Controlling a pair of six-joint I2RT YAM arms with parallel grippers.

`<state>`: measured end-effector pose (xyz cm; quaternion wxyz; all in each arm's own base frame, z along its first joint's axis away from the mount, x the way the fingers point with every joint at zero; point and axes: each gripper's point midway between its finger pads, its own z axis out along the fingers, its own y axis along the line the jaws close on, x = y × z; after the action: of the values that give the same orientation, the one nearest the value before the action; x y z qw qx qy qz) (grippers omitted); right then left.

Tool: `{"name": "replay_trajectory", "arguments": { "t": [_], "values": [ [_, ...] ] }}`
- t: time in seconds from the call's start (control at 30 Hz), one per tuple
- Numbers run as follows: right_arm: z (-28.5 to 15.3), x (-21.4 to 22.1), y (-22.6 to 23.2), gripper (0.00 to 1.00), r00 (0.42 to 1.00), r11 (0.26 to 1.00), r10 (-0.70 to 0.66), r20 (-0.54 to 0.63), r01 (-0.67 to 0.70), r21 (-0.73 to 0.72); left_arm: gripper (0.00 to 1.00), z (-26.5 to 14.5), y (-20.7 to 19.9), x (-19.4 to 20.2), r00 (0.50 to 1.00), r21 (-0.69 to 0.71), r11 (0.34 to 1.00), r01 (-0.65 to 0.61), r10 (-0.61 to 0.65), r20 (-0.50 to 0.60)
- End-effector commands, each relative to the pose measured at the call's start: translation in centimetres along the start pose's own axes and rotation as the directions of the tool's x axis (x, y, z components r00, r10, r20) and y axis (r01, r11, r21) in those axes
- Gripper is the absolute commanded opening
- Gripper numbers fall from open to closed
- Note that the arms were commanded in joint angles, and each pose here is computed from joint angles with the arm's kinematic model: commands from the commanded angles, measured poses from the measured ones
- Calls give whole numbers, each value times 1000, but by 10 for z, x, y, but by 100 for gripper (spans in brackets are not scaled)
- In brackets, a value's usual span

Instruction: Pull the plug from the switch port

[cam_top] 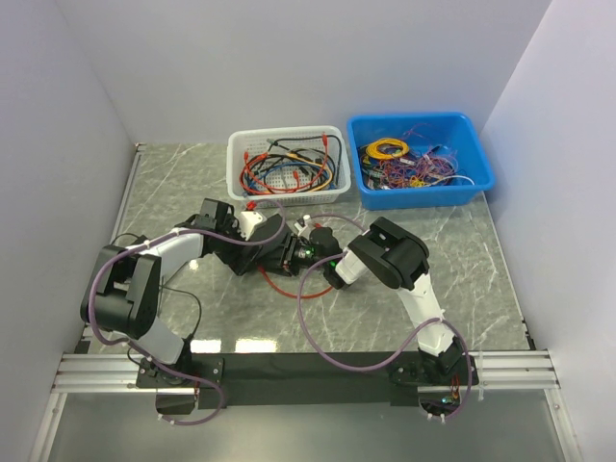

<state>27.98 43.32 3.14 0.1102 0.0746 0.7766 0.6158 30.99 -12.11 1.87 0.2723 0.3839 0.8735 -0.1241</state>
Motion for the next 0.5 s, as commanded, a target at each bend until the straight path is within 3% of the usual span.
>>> {"name": "replay_trajectory", "arguments": {
  "t": [0.0, 0.1, 0.23, 0.3, 0.47],
  "values": [
    [10, -13, -52, 37, 995, 988, 2, 98, -17, 153, 97, 5, -16, 8, 1000, 85, 996, 16, -14, -21],
    [12, -15, -55, 34, 995, 985, 1, 98, -17, 172, 97, 6, -16, 8, 1000, 85, 996, 17, -15, -21],
    [14, -14, -59, 7, 995, 983, 14, 96, -31, 180, 97, 6, -17, 8, 1000, 90, 996, 18, -16, -22],
    [13, -14, -60, 0, 995, 983, 15, 98, -32, 180, 97, 5, -17, 7, 1000, 91, 996, 16, -15, -15],
    [10, -13, -59, 0, 995, 982, 0, 98, -19, 188, 98, 6, -12, 5, 1000, 70, 997, 20, -19, -13]
  ]
}}
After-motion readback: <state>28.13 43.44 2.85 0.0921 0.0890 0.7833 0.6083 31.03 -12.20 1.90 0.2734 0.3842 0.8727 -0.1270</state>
